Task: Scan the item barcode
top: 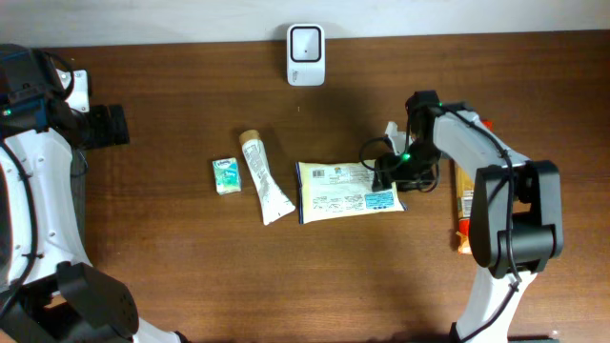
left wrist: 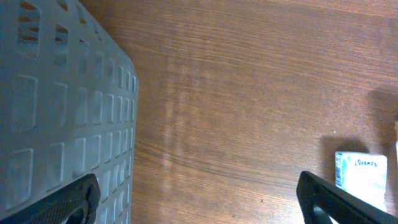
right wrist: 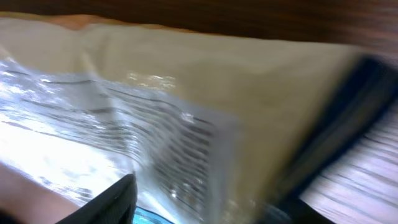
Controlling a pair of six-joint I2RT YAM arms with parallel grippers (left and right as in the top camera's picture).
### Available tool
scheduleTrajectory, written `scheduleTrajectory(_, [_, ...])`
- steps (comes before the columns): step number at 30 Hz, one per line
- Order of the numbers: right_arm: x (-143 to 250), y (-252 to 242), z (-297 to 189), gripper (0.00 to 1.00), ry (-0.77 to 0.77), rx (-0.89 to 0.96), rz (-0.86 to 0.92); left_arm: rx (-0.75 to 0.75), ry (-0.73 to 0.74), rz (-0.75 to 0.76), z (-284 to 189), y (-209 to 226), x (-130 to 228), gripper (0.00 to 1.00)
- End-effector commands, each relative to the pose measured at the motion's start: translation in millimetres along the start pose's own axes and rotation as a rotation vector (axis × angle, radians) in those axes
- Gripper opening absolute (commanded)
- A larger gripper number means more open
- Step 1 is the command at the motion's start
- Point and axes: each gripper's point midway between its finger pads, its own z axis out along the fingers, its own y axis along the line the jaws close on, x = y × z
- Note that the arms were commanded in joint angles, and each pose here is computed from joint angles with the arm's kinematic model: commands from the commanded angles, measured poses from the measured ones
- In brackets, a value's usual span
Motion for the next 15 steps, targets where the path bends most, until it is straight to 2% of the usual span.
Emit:
scheduleTrajectory(1, [-32,-9,-56,0.71,-0.082,0.188,-0.149,0.004,-0.006,0.006,-2,2,-1,0.99])
scheduleTrajectory(4, [-39,15,-66,0.75,-0.061,0.213,-0.547,0.004,-0.007,0.006,-2,2,-1,0.99])
scheduleTrajectory(6, [-31,34,-54,0.94,-0.008,0.201,-0.813,0.004,-0.007,0.006,-2,2,-1,0.99])
scheduleTrajectory(7, [-25,48,-43,0.99,0.016,0.162,-0.973,0.004,-0.007,0.006,-2,2,-1,0.99])
scheduleTrajectory(8, [-22,54,-36,0.99,0.032,0.150,-1.048,0.004,-0.007,0.006,-2,2,-1,0.99])
scheduleTrajectory(10, [-22,56,-19,0.99,0.030,0.157,-1.102,0.004,-0.007,0.006,-2,2,-1,0.99])
scheduleTrajectory(15, [-15,42,19,0.99,0.034,0.155,-1.102,0.004,-0.006,0.006,-2,2,-1,0.99])
